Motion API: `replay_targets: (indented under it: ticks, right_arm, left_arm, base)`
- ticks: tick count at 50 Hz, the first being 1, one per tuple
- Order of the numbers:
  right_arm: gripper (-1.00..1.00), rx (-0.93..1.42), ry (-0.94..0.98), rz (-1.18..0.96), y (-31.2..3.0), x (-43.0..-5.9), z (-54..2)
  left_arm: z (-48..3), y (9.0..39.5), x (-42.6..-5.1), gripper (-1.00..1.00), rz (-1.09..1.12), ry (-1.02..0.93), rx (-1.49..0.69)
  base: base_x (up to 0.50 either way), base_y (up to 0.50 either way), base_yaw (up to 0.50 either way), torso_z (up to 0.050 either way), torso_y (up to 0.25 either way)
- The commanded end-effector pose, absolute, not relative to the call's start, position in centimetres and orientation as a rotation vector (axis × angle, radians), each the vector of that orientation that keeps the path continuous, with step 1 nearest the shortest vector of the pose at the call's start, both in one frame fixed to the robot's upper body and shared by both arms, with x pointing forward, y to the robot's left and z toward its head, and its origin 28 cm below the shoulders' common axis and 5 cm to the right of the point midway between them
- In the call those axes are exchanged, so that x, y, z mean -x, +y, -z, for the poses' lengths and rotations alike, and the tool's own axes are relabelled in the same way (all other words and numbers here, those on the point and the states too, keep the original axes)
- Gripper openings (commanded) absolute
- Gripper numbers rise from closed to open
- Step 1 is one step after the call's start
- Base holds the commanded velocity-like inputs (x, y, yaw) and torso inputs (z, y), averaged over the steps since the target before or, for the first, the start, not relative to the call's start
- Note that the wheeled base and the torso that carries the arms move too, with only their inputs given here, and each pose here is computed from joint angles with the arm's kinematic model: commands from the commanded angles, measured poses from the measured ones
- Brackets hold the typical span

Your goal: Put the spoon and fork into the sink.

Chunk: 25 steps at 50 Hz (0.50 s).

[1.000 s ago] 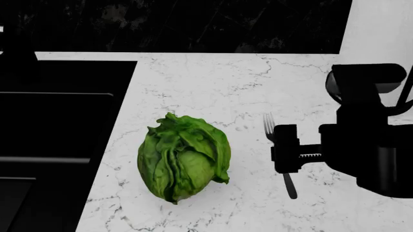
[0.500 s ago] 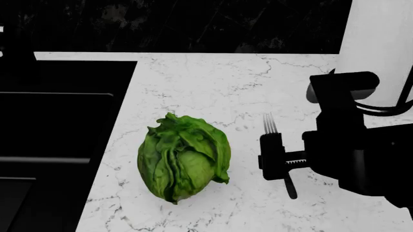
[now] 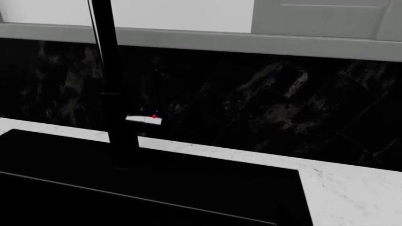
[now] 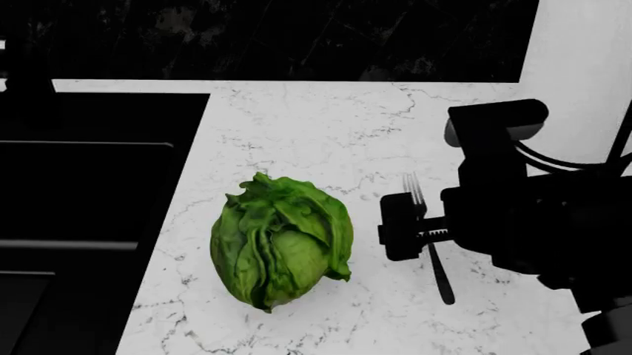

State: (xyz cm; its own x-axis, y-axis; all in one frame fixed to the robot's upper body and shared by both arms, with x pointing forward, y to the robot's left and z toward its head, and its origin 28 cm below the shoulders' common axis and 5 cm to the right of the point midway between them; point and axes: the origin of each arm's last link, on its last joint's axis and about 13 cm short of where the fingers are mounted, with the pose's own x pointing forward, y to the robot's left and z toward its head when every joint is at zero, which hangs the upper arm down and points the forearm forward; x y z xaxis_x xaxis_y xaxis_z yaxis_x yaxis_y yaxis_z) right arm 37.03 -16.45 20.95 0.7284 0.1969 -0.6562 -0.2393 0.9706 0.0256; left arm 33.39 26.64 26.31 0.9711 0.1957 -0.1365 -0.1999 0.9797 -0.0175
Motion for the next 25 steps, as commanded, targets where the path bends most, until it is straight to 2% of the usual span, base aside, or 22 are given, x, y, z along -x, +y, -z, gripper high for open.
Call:
replay_targets:
  ticks: [1, 25]
  right_arm:
    - [1.0, 0.043, 0.733, -0.264, -16.0, -37.6, -19.9]
    - [1.0, 0.04, 0.861, -0.314, -14.5, -37.3, -19.7]
  left_arm:
    - [-26.3, 26.6, -33.5, 1.0, -0.198, 0.132, 0.047]
    - [-26.0, 26.6, -33.5, 1.0, -0.192, 0.139, 0.052]
  base:
    - [0.0, 0.0, 0.0, 0.0, 0.0]
    - [0.0, 0.0, 0.0, -0.001, 0.0]
